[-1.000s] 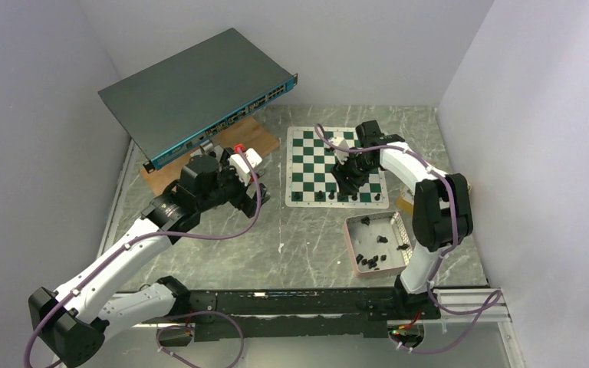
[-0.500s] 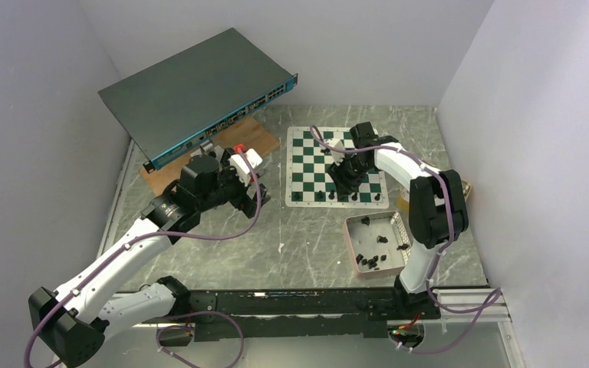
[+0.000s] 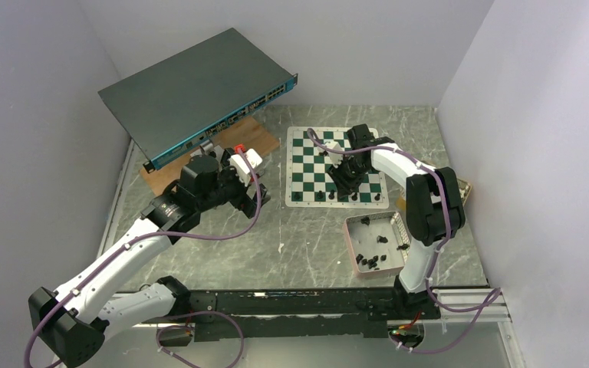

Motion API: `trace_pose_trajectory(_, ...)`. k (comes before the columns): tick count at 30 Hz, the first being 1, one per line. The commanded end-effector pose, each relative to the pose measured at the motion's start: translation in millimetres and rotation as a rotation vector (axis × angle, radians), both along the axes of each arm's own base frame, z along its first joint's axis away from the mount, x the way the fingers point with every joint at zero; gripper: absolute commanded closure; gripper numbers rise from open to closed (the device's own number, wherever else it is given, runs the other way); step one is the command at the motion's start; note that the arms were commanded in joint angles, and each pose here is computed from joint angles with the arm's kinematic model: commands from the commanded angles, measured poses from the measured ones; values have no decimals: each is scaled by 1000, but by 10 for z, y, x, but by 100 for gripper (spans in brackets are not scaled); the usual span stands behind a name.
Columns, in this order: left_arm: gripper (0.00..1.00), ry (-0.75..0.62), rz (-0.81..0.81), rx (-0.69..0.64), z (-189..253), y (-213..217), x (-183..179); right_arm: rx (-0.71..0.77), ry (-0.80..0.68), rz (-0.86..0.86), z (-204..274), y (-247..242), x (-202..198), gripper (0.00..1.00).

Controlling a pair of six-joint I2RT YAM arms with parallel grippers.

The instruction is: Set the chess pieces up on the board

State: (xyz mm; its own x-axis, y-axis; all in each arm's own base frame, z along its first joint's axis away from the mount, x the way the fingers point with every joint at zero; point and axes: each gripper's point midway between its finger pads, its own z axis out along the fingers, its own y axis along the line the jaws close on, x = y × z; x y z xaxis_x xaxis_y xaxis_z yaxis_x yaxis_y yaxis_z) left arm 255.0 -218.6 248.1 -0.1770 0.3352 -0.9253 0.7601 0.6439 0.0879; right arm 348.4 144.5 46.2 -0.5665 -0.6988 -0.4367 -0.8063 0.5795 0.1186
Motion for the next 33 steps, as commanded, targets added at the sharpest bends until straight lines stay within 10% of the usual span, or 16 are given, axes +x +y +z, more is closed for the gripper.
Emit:
trace_pose_trajectory(1, 0, -50, -18, -28, 172, -27, 10, -11, -43, -15, 56, 4, 123, 66)
trace_pose_trajectory(33, 0, -46, -23, -23, 150, -36, 11, -56, -64, -11, 110, -91, 113, 83)
